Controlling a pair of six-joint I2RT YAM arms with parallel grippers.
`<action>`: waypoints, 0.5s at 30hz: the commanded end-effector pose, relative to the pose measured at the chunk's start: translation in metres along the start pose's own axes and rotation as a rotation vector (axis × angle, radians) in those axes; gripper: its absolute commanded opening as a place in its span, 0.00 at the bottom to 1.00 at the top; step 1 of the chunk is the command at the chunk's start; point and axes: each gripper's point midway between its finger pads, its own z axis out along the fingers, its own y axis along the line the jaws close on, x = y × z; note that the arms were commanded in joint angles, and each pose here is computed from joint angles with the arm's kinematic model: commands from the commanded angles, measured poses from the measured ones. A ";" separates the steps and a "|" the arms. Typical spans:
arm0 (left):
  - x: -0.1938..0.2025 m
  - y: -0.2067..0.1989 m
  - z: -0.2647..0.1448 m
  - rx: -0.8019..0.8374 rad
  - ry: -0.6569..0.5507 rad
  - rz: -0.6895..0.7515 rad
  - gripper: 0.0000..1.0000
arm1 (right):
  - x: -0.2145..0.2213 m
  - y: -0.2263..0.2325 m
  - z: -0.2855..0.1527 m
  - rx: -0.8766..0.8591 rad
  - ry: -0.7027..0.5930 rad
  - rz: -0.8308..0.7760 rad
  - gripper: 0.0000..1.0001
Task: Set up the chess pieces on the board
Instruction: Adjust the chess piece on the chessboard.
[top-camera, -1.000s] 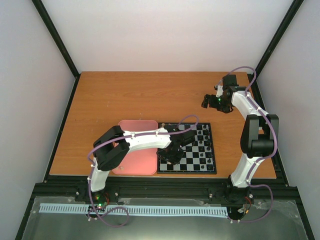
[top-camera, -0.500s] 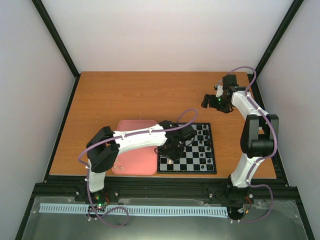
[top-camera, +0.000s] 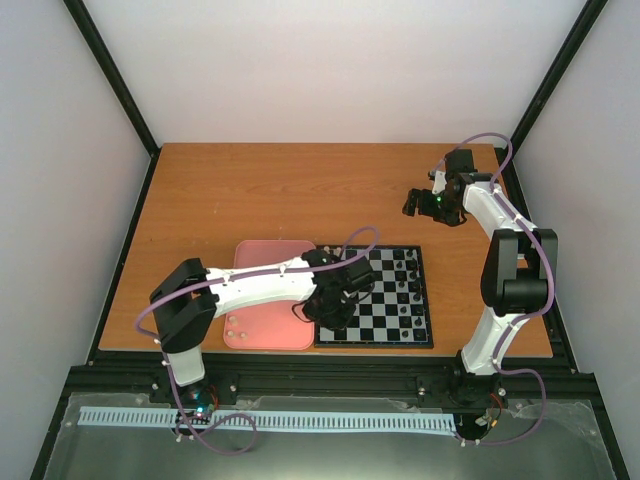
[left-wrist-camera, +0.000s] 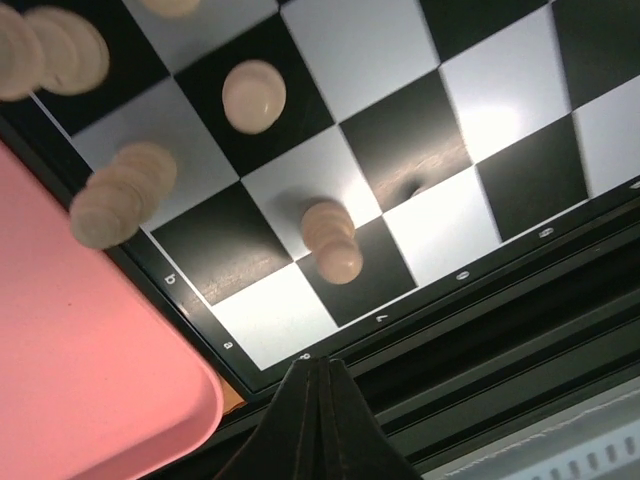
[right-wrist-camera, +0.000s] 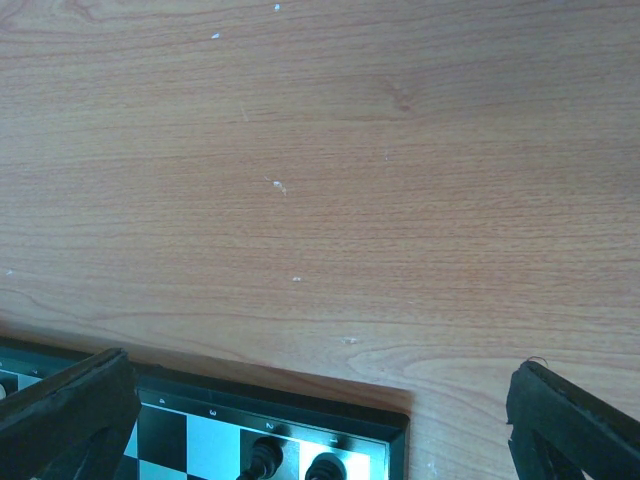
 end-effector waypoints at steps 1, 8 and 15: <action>0.002 -0.010 0.005 0.056 -0.011 0.001 0.01 | -0.004 0.002 -0.002 -0.009 -0.015 -0.005 1.00; -0.001 -0.015 0.017 0.067 -0.002 0.010 0.01 | -0.004 0.002 -0.002 -0.006 -0.015 -0.006 1.00; -0.002 -0.018 0.022 0.080 0.009 0.016 0.01 | -0.003 0.001 -0.001 -0.002 -0.012 -0.007 1.00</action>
